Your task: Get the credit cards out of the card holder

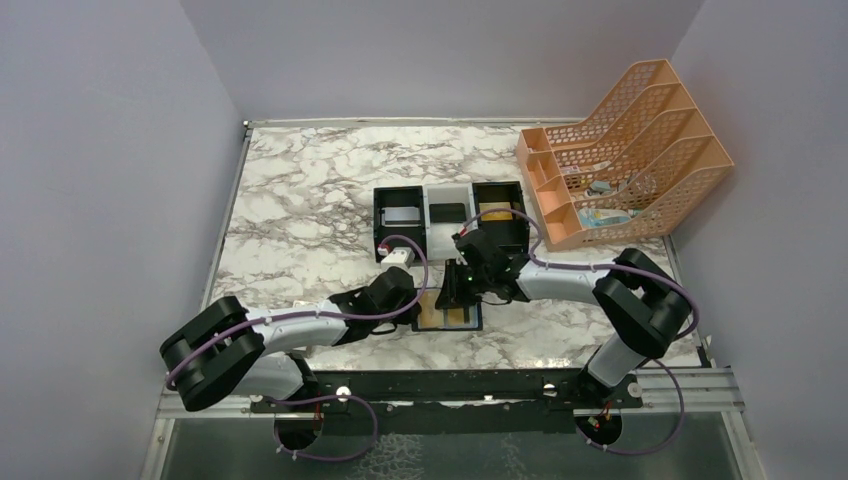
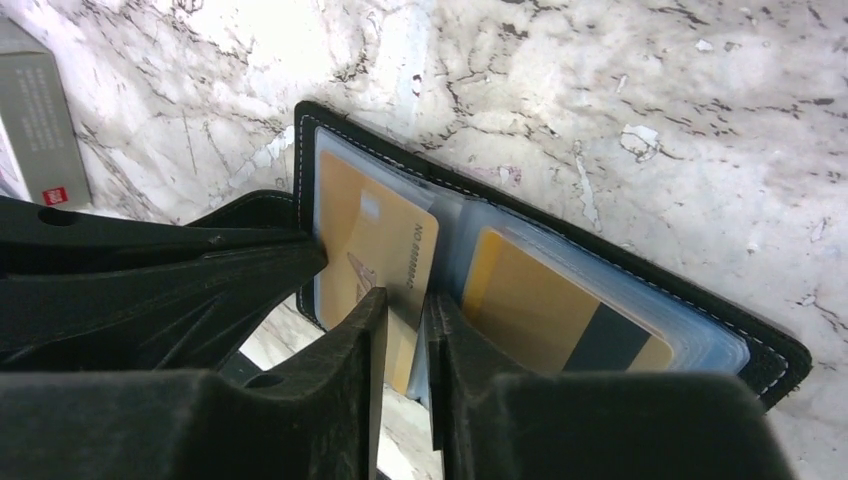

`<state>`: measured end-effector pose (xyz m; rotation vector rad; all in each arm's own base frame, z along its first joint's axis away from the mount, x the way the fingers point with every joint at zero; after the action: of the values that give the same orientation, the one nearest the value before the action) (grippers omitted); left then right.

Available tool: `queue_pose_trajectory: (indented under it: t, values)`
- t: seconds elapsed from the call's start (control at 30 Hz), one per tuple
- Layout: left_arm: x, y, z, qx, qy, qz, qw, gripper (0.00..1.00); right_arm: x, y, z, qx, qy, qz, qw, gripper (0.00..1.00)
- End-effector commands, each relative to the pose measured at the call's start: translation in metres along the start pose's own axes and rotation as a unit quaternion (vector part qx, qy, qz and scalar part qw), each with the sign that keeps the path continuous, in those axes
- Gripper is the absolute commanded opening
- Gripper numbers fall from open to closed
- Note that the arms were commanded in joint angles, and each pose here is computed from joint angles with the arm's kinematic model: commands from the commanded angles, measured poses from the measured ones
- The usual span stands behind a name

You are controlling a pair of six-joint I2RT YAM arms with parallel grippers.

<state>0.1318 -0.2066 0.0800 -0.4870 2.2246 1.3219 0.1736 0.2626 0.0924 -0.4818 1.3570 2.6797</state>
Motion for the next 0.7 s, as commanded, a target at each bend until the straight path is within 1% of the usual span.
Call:
queue_pose_trajectory:
  t: [0.0, 0.1, 0.17, 0.23, 0.3, 0.33, 0.53, 0.67]
  values:
    - [0.036, -0.002, 0.029, -0.051, -0.008, 0.081, 0.995, 0.08, 0.015, 0.001, -0.002, -0.025, -0.030, 0.026, 0.999, 0.18]
    - [0.038, 0.000, 0.031, -0.053, -0.004, 0.080, 0.995, 0.08, 0.012, 0.007, 0.002, -0.036, -0.023, 0.012, 0.999, 0.11]
    - [0.038, 0.001, 0.032, -0.055, -0.003, 0.079, 0.995, 0.08, 0.010, 0.012, 0.005, -0.043, -0.017, 0.006, 0.999, 0.10]
    - [0.038, 0.003, 0.032, -0.057, -0.005, 0.078, 0.995, 0.08, 0.010, 0.016, 0.006, -0.070, -0.011, 0.011, 0.997, 0.09]
    - [0.036, 0.004, 0.031, -0.059, -0.007, 0.078, 0.995, 0.07, 0.012, 0.020, 0.006, -0.099, -0.012, 0.022, 0.995, 0.03]
    - [0.036, 0.004, 0.031, -0.060, -0.008, 0.078, 0.995, 0.07, 0.012, 0.021, 0.007, -0.111, -0.011, 0.025, 0.993, 0.02]
    - [0.039, 0.006, 0.032, -0.060, -0.004, 0.079, 0.995, 0.06, 0.016, 0.023, 0.002, -0.146, 0.003, 0.056, 0.988, 0.01]
    - [0.043, 0.009, 0.026, -0.054, -0.004, 0.083, 0.995, 0.04, 0.017, 0.026, -0.002, -0.160, 0.007, 0.057, 0.985, 0.02]
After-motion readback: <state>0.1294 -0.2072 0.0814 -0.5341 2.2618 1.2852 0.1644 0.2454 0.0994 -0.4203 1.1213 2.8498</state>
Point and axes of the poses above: each gripper's point midway between its finger pads, its own y axis back along the fingers, its own z axis along the line the jaws close on, x = y × z, the point moved 9 cm from there along y, back along the fingers
